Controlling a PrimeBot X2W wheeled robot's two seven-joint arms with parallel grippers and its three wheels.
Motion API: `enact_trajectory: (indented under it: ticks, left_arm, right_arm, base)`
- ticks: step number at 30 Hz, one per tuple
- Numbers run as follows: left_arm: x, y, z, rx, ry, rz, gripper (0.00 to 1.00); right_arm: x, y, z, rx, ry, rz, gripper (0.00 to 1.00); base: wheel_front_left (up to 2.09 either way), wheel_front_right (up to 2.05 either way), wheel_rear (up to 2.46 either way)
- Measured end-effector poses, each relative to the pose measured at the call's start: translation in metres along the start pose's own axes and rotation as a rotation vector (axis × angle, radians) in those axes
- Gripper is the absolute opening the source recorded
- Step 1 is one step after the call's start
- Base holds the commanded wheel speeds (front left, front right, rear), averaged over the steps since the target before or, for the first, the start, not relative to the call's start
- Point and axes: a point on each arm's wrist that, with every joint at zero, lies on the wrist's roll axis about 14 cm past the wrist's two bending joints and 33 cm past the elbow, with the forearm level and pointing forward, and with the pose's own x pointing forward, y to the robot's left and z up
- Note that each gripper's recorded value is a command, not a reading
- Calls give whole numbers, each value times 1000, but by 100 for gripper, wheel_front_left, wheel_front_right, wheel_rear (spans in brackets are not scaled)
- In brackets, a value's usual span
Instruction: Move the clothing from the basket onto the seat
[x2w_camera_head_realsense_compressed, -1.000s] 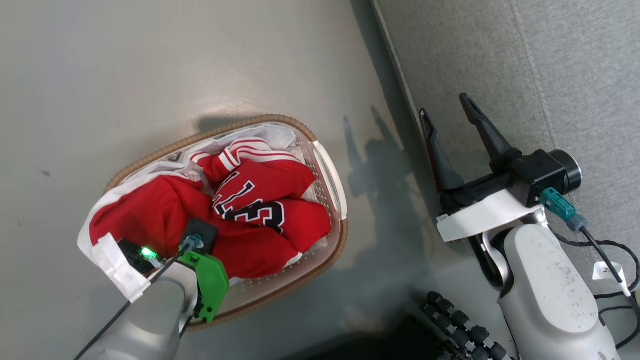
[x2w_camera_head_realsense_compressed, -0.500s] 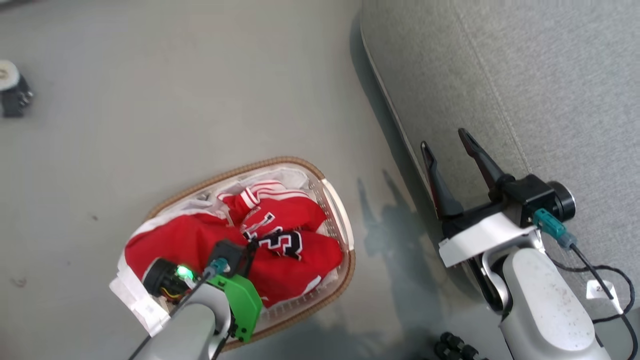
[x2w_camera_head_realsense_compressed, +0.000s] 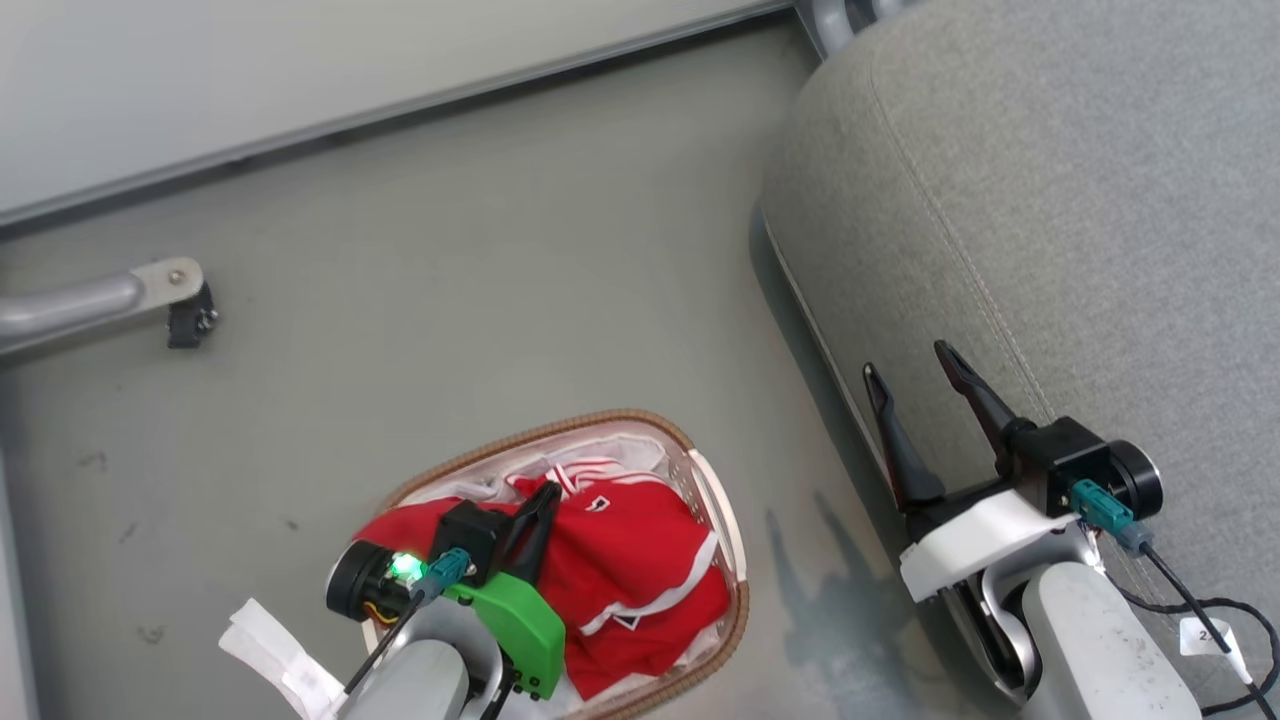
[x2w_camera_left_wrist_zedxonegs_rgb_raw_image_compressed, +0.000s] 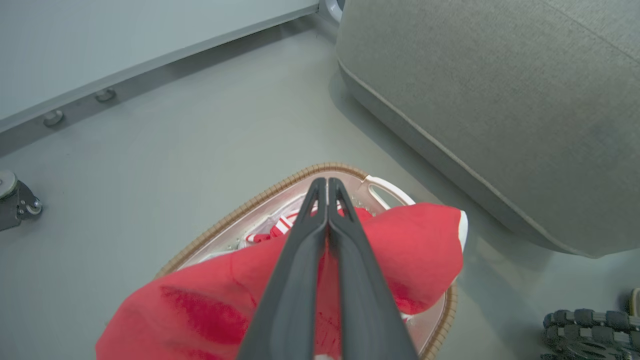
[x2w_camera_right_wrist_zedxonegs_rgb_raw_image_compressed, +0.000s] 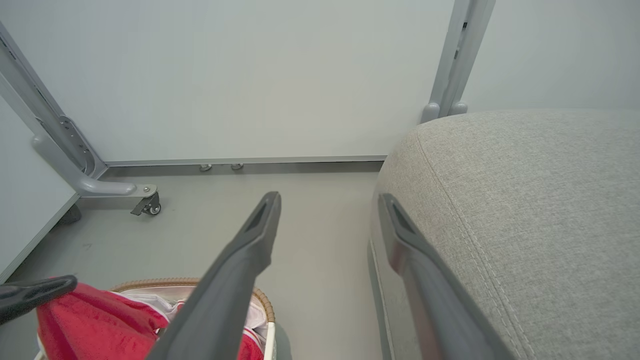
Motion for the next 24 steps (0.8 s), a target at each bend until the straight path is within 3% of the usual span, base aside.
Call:
enact_trajectory:
  ticks: [11, 24]
  left_arm:
    - [-25, -20, 95, 39, -294, 20, 0]
    - [-56, -50, 186, 85, -572, -29, 0]
  right_arm:
    - [-22, 15, 26, 9, -67, 34, 100]
    - [-48, 30, 24, 20, -65, 64, 100]
  base:
    - [0, 0, 0]
    - [0, 0, 0]
